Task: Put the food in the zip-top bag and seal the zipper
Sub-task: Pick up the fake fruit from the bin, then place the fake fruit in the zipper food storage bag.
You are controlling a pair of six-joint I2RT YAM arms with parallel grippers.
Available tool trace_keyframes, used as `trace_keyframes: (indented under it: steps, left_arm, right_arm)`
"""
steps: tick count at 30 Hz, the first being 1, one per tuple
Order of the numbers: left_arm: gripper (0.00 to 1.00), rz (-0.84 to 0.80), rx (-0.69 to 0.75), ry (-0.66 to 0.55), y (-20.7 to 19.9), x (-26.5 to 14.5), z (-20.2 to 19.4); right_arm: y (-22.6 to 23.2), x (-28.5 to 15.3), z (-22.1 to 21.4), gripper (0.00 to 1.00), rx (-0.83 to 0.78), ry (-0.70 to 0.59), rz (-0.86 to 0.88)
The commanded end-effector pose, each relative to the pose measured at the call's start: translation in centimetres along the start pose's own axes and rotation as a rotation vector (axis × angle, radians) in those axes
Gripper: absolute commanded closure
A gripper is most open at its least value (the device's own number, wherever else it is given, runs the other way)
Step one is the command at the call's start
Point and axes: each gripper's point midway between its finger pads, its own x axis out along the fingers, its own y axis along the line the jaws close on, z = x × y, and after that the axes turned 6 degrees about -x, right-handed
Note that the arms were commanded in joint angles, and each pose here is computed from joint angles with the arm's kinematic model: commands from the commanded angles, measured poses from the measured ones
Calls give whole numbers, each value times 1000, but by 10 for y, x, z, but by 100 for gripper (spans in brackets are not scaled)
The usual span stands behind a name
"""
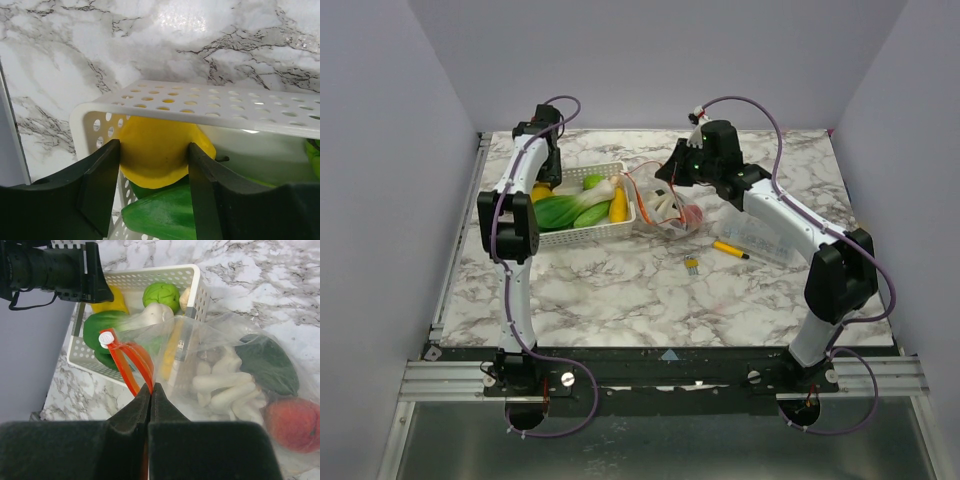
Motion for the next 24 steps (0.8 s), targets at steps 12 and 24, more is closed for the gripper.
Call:
trace_keyframes:
  steps: [12,24]
  left_arm:
    - [100,-335,-117,-217,6,-169,-2]
    - [100,-1237,-198,-220,-93,-292,-108]
  right_arm:
    - [-5,5,-2,99,-32,19,-5]
    - [1,2,-7,99,-48,39,32]
